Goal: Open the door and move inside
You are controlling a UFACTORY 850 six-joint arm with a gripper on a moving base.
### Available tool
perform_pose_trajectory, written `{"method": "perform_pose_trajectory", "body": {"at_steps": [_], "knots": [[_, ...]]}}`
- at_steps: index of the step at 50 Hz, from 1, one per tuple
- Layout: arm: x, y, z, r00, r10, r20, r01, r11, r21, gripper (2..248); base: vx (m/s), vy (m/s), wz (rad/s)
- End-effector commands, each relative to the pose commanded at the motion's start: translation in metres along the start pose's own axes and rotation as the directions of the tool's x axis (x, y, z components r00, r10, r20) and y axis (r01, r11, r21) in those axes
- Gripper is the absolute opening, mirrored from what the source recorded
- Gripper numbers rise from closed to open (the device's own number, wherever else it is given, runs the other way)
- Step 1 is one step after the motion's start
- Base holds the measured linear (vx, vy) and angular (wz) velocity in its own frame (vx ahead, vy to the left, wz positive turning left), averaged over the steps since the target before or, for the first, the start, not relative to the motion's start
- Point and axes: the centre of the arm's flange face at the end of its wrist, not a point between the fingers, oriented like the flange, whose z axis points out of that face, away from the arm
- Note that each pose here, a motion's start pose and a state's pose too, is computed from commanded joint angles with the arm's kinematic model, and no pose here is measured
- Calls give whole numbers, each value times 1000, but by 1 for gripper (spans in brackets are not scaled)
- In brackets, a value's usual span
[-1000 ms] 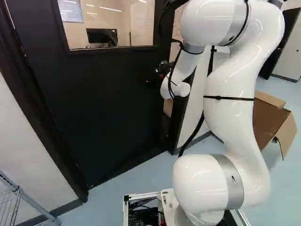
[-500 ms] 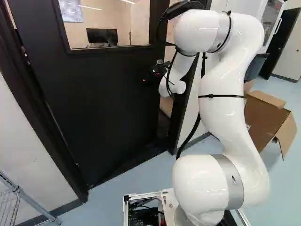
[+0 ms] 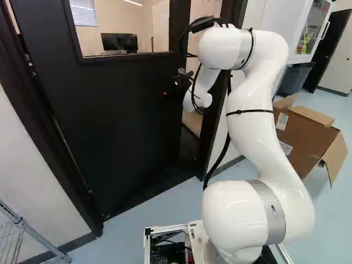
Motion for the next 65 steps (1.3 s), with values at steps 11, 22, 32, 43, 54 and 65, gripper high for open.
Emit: {"method": "perform_pose_trajectory", "body": {"at_steps": [11, 22, 32, 43, 54, 65], "knots": [[-3, 3, 24, 999, -29, -23, 30, 999, 25, 247, 0, 0, 0], [-7, 5, 48, 997, -58, -47, 61, 997, 48, 247, 0, 0, 0], [-11, 6, 69, 994, -85, -71, 90, 994, 66, 247, 0, 0, 0], [-12, 6, 82, 991, -101, -86, 108, 991, 76, 247, 0, 0, 0], [-12, 6, 84, 991, -102, -88, 109, 991, 77, 247, 0, 0, 0], [-10, 2, 76, 992, -94, -80, 100, 992, 79, 247, 0, 0, 0]]}}
